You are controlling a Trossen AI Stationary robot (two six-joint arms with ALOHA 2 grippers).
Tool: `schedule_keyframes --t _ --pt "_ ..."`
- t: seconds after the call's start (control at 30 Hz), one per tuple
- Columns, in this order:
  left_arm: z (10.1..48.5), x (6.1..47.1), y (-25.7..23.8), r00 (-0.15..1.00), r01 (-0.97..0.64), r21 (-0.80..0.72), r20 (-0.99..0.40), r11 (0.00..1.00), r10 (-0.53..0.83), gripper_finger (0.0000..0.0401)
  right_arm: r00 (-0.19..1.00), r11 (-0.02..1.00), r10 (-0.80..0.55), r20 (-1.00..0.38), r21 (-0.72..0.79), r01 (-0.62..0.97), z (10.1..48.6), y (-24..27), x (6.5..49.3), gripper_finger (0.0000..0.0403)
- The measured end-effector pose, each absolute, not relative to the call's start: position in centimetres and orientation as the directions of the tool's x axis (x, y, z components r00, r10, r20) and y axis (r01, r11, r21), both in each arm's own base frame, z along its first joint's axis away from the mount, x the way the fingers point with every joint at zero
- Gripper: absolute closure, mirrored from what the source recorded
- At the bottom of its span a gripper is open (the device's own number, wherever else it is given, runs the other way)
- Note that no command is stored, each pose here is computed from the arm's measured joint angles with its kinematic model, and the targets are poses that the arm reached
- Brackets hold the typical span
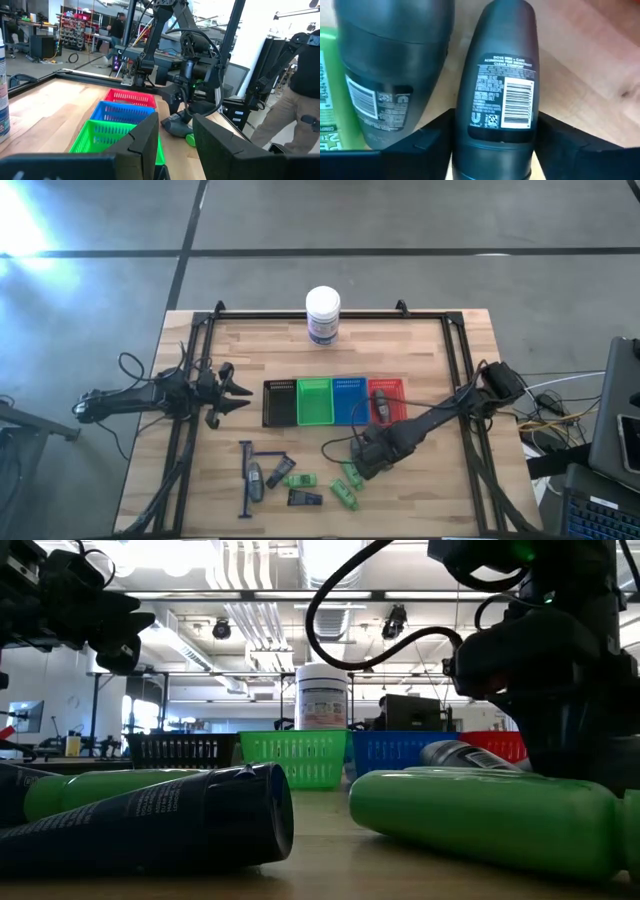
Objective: Pick & Place Travel size toiletries
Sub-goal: Put the black deodorant into the red bin
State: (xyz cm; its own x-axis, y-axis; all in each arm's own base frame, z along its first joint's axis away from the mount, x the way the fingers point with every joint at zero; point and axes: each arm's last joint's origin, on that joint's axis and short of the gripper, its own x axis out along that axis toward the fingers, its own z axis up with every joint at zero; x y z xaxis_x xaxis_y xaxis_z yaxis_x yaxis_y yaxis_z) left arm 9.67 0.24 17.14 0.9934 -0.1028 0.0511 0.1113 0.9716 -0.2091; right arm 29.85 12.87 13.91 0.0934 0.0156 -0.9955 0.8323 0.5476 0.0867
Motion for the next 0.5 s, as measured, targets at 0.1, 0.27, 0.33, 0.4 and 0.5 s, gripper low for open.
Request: schedule_keyframes --t 0.1,0.27,0.33,0.4,0.5 --pt "17.1 9.7 0.2 0.993 0.111 -0.209 0.051 0.972 -0.103 0.0275 0.12 0.561 -0.016 -0.993 0.091 0.823 14.3 12.9 29.8 0.0201" --pt "17.1 9.7 0.2 0.993 0.111 -0.209 0.05 0.972 -0.103 0.0275 0.181 0.524 -0.024 -0.983 0.142 0.84 16.7 12.8 29.1 0.0201" --pt "17.1 9.7 0.2 0.993 0.111 -0.209 0.051 0.972 -0.103 0.0275 0.214 0.493 -0.015 -0.977 0.179 0.852 18.0 12.7 28.7 0.0201" --pt "17.1 9.7 0.2 0.993 0.111 -0.209 0.051 0.972 -0.103 0.0275 0.249 0.445 -0.035 -0.968 0.208 0.871 19.7 12.3 28.0 0.0201" --pt "17.1 9.7 0.2 0.993 0.111 -0.209 0.051 0.972 -0.102 0.0275 0.298 0.365 -0.109 -0.948 0.241 0.899 22.3 11.2 26.5 0.0201"
